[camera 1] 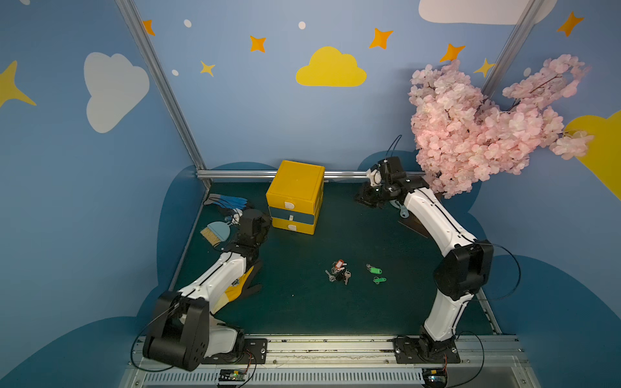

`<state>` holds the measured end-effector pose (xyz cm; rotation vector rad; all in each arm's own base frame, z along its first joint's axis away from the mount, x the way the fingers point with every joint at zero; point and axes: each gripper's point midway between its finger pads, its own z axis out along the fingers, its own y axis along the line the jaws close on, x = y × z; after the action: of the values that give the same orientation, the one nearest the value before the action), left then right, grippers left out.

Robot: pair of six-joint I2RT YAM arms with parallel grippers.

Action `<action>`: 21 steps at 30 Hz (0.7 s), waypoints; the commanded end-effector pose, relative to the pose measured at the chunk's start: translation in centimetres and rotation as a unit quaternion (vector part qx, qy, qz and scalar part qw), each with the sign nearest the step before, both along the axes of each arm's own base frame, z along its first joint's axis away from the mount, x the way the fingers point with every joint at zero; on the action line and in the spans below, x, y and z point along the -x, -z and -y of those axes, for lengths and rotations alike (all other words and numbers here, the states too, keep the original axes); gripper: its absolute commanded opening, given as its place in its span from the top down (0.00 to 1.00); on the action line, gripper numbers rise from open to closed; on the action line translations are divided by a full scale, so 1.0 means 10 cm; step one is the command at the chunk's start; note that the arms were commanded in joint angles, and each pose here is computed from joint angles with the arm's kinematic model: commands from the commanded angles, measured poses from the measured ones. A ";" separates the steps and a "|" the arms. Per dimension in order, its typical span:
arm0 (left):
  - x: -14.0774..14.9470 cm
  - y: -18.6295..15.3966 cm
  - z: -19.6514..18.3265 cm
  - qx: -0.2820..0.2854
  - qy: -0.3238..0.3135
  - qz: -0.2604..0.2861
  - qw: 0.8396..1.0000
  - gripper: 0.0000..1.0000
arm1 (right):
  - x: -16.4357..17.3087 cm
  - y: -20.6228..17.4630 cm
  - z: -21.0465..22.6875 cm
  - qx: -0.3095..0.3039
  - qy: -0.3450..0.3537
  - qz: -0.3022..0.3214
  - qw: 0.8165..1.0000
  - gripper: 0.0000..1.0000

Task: Take the keys out of the drawer
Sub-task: Close the drawer in the storage box, then reset both arms

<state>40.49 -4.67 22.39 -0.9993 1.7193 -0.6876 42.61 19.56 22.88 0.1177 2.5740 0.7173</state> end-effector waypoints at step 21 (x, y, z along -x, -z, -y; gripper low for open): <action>0.19 1.35 -0.30 -0.427 0.256 0.039 0.866 0.51 | 0.45 1.37 1.47 0.171 -0.036 0.335 0.926 0.53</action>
<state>38.41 0.56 6.30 -0.0581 2.1016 -0.1501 37.55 2.78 5.70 -0.0904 2.2518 0.2027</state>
